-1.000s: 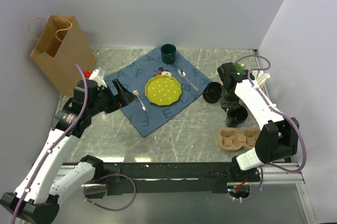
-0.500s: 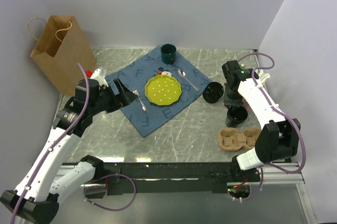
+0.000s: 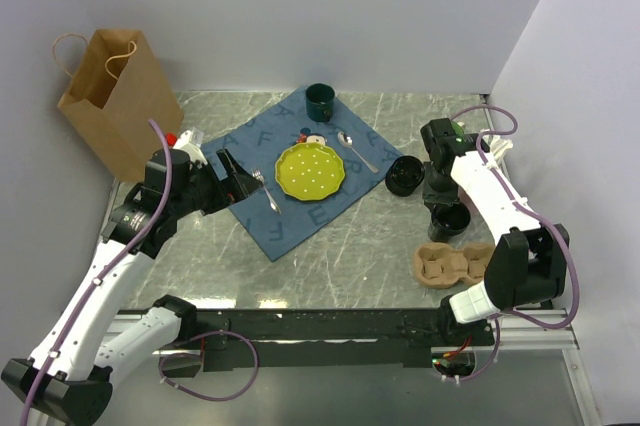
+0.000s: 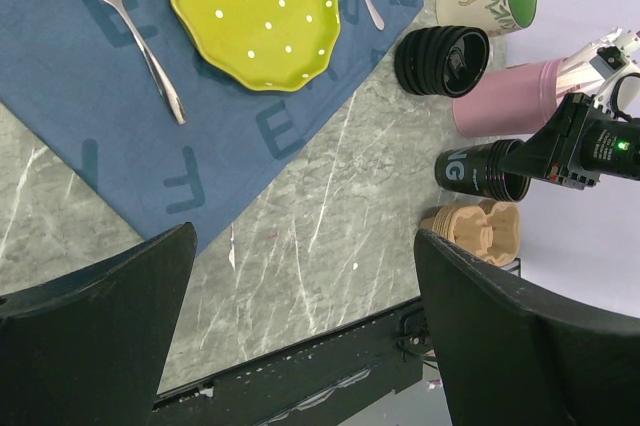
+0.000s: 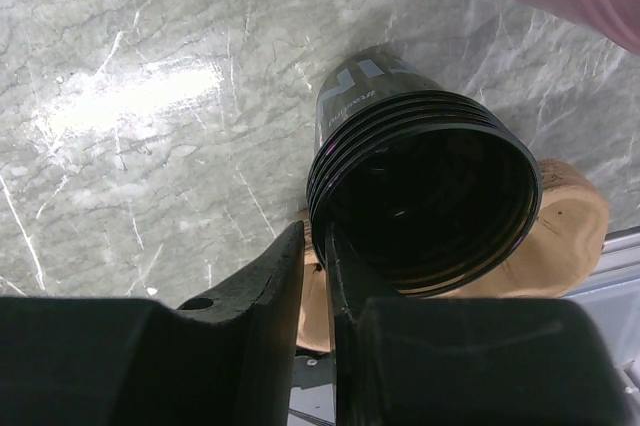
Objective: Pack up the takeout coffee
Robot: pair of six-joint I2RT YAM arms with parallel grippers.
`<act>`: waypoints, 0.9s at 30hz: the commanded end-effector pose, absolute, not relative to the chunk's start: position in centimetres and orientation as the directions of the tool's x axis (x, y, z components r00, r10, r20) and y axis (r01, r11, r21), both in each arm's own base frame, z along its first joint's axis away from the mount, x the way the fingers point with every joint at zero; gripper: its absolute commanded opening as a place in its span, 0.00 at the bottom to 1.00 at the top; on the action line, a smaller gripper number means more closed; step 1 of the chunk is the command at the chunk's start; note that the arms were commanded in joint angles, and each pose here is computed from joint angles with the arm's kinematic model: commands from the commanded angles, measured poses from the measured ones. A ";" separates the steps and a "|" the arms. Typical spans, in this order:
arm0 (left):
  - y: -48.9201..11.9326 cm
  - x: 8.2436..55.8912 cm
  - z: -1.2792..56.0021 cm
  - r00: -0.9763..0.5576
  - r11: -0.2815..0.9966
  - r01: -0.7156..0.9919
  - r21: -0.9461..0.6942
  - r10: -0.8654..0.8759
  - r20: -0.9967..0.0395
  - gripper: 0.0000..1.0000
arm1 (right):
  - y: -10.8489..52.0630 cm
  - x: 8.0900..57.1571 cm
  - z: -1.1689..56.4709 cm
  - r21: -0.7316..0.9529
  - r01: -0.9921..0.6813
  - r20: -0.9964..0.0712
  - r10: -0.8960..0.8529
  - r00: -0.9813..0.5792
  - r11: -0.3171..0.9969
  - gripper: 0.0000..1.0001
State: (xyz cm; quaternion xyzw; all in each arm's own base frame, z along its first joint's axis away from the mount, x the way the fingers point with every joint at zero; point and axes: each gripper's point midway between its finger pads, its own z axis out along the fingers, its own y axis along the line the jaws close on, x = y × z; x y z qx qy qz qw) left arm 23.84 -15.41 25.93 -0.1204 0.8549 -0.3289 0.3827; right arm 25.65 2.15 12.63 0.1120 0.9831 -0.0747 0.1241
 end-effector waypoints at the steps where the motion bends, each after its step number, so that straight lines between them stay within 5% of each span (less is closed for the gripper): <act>1: -15.9 24.0 27.3 -0.660 0.739 0.090 -0.667 -0.458 -0.596 0.97 | 1.6 26.0 13.1 -0.124 0.251 -0.292 0.207 -0.934 0.960 0.21; 14: -15.7 23.9 27.1 -0.657 0.742 0.086 -0.664 -0.459 -0.598 0.97 | 1.3 25.9 13.4 -0.133 0.259 -0.306 0.209 -0.929 0.957 0.03; 27: -15.9 23.9 27.2 -0.658 0.736 0.094 -0.670 -0.459 -0.597 0.97 | 1.3 25.9 14.7 -0.124 0.267 -0.323 0.216 -0.921 0.956 0.02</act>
